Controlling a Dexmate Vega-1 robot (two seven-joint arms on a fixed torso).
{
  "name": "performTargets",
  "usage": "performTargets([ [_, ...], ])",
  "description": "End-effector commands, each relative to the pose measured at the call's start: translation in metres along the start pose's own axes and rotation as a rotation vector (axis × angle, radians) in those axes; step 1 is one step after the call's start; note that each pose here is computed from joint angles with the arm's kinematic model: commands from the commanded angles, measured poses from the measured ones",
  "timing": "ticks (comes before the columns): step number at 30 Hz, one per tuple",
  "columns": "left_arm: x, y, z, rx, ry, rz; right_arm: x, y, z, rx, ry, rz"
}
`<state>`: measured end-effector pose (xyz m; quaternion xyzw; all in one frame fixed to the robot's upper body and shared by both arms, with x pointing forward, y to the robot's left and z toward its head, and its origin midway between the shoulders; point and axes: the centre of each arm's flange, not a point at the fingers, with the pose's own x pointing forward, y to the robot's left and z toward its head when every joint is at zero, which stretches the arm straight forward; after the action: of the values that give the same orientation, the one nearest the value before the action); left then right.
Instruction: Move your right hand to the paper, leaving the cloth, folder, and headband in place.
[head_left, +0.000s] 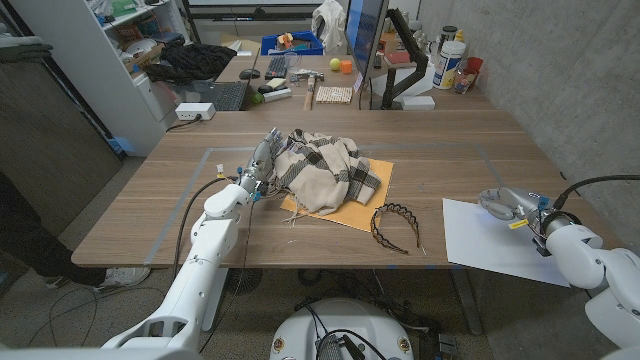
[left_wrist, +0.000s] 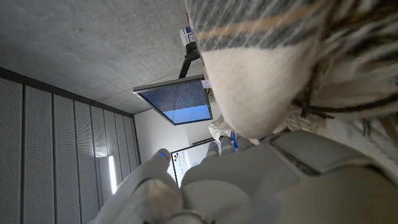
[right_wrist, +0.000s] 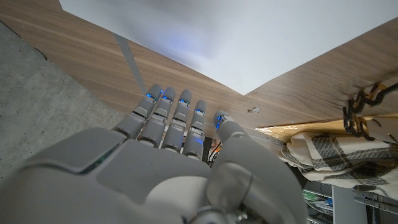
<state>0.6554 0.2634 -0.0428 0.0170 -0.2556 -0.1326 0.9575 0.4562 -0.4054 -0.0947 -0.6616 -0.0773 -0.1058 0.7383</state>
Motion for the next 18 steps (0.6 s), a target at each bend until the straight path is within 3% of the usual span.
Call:
performTargets([
  [1, -0.0027, 0.0003, 0.0003, 0.003, 0.002, 0.001, -0.0008, 0.0021, -0.0011, 0.002, 0.003, 0.001],
  [18, -0.0003, -0.0044, -0.0028, 0.007, 0.015, -0.002, 0.0038, 0.0066, -0.0081, 0.005, 0.008, 0.004],
])
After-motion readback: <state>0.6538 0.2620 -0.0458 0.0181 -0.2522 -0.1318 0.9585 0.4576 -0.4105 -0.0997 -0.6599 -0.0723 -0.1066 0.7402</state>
